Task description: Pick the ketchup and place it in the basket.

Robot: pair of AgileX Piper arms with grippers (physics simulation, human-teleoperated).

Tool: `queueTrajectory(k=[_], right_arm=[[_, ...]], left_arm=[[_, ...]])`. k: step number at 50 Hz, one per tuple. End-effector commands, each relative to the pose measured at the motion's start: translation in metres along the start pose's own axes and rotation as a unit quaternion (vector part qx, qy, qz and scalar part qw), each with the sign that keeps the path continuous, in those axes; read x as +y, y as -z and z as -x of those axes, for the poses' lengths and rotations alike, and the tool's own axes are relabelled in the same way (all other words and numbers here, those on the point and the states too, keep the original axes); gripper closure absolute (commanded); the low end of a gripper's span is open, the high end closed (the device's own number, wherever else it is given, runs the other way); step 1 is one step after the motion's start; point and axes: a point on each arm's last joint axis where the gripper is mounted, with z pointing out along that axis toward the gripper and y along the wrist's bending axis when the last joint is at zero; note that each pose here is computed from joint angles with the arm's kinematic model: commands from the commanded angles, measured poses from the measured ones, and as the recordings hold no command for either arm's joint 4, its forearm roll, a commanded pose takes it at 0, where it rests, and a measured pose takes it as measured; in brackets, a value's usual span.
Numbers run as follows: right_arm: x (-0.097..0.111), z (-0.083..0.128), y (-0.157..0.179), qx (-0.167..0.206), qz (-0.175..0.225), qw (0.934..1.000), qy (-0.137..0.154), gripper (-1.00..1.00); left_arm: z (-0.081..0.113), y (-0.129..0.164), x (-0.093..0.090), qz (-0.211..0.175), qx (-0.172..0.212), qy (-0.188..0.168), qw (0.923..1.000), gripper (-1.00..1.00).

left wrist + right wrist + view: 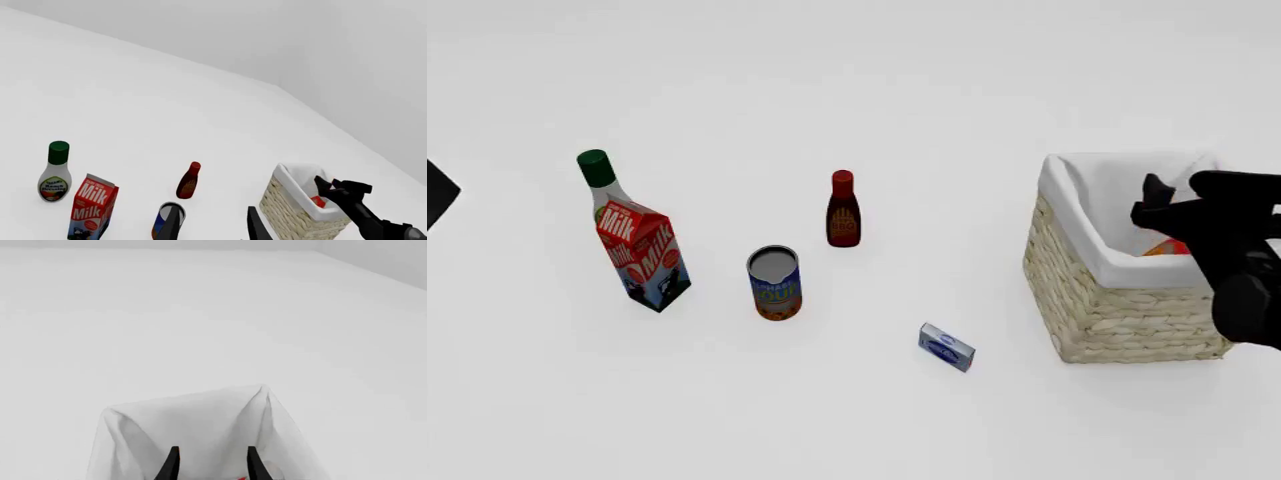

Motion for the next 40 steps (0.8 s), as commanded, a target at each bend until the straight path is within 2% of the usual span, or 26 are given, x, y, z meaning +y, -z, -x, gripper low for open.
queueTrajectory(k=[1,2,7,12,28,40], right_arm=[[0.008,0.018,0.018,-0.015,0.014,0.9998,0.003,-1.0],[0.008,0.018,0.018,-0.015,0.014,0.9998,0.003,-1.0],[0.017,0.044,0.04,-0.041,0.032,0.9986,0.009,-1.0],[0.021,0.057,0.054,-0.056,0.04,0.9976,0.009,-1.0],[0.029,0.076,0.093,-0.085,0.064,0.9942,0.011,-1.0],[0.033,0.076,0.119,-0.094,0.079,0.9923,0.017,-1.0]], left_arm=[[0.0,0.001,0.0,-0.001,-0.001,0.001,1.0,-1.0],[0.0,0.001,0.0,0.0,-0.001,0.001,1.0,-1.0],[0.0,0.002,0.0,0.0,-0.002,0.003,1.0,-1.0],[0.0,0.002,0.0,-0.001,-0.002,0.003,1.0,-1.0],[0.001,0.004,-0.001,-0.003,-0.005,0.005,1.0,-1.0],[0.0,0.002,0.0,-0.006,-0.005,0.006,0.9999,-1.0]])
